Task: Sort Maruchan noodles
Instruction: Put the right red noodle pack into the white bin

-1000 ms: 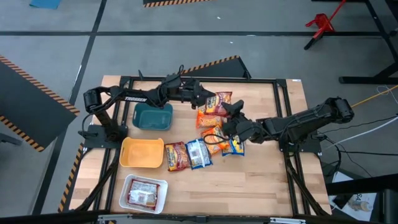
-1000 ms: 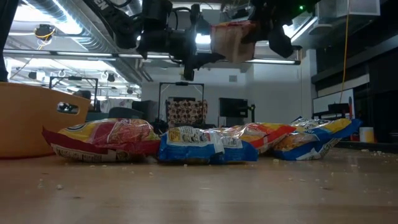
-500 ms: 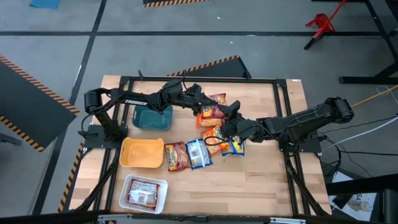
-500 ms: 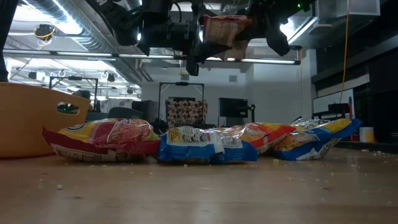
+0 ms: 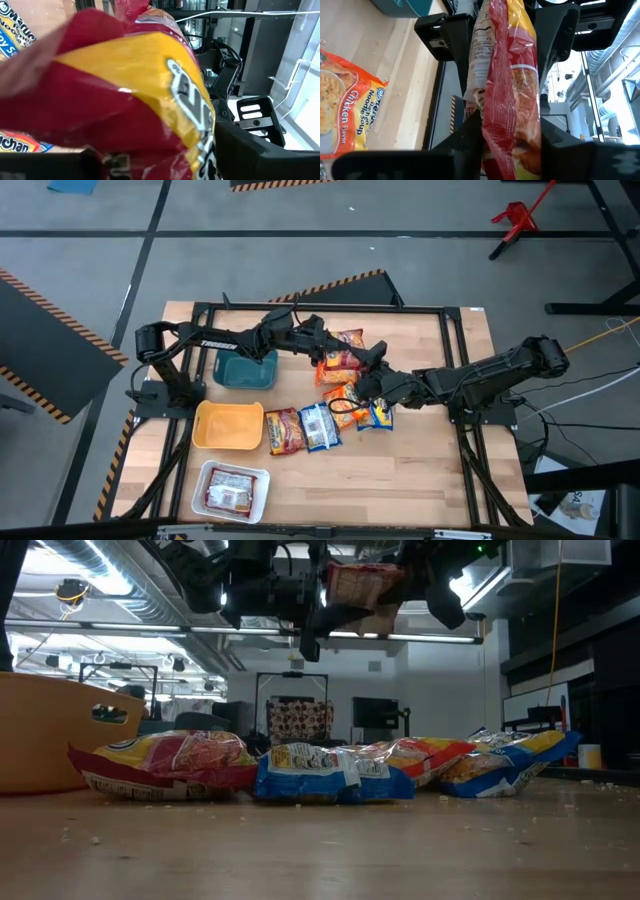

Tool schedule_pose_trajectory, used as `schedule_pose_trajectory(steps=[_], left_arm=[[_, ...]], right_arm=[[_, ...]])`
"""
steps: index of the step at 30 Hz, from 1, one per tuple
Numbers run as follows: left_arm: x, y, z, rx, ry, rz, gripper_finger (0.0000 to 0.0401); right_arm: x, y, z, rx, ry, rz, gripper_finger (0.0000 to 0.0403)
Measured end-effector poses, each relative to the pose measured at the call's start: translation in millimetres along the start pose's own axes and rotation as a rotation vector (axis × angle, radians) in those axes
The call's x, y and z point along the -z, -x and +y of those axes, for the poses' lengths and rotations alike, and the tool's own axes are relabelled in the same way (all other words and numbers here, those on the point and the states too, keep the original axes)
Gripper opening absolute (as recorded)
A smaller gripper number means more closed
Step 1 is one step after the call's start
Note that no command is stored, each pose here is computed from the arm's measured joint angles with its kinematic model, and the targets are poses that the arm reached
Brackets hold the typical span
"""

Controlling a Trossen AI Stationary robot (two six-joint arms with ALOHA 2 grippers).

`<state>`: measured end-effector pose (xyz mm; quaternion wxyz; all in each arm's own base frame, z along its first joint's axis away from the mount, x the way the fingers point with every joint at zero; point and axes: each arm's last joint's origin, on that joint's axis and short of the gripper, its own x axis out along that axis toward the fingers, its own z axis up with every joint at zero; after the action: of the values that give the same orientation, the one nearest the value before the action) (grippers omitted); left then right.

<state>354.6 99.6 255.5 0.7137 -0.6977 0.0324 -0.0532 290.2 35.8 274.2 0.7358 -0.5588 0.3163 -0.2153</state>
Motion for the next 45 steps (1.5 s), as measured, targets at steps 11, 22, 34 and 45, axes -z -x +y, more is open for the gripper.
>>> schedule_pose_trajectory(steps=[11, 22, 34, 45], left_arm=[[-4.6, 1.8, 0.0, -0.002, -0.043, -0.023, 0.0183], [-16.1, 6.8, -3.0, 0.02, -0.077, -0.066, 0.0183], [-25.4, 11.6, -3.1, 0.019, -0.085, -0.077, 0.0179], [-29.2, 13.8, -3.9, 0.027, -0.121, -0.075, 0.015]], right_arm=[[-0.4, -0.2, 0.4, -0.014, 0.001, -0.024, 0.011], [-1.0, -0.1, 2.0, -0.029, 0.002, -0.042, 0.026], [1.5, 1.2, -1.3, 0.013, -0.033, 0.021, 0.0277], [12.3, 12.2, -11.5, 0.002, -0.14, 0.032, 0.0278]])
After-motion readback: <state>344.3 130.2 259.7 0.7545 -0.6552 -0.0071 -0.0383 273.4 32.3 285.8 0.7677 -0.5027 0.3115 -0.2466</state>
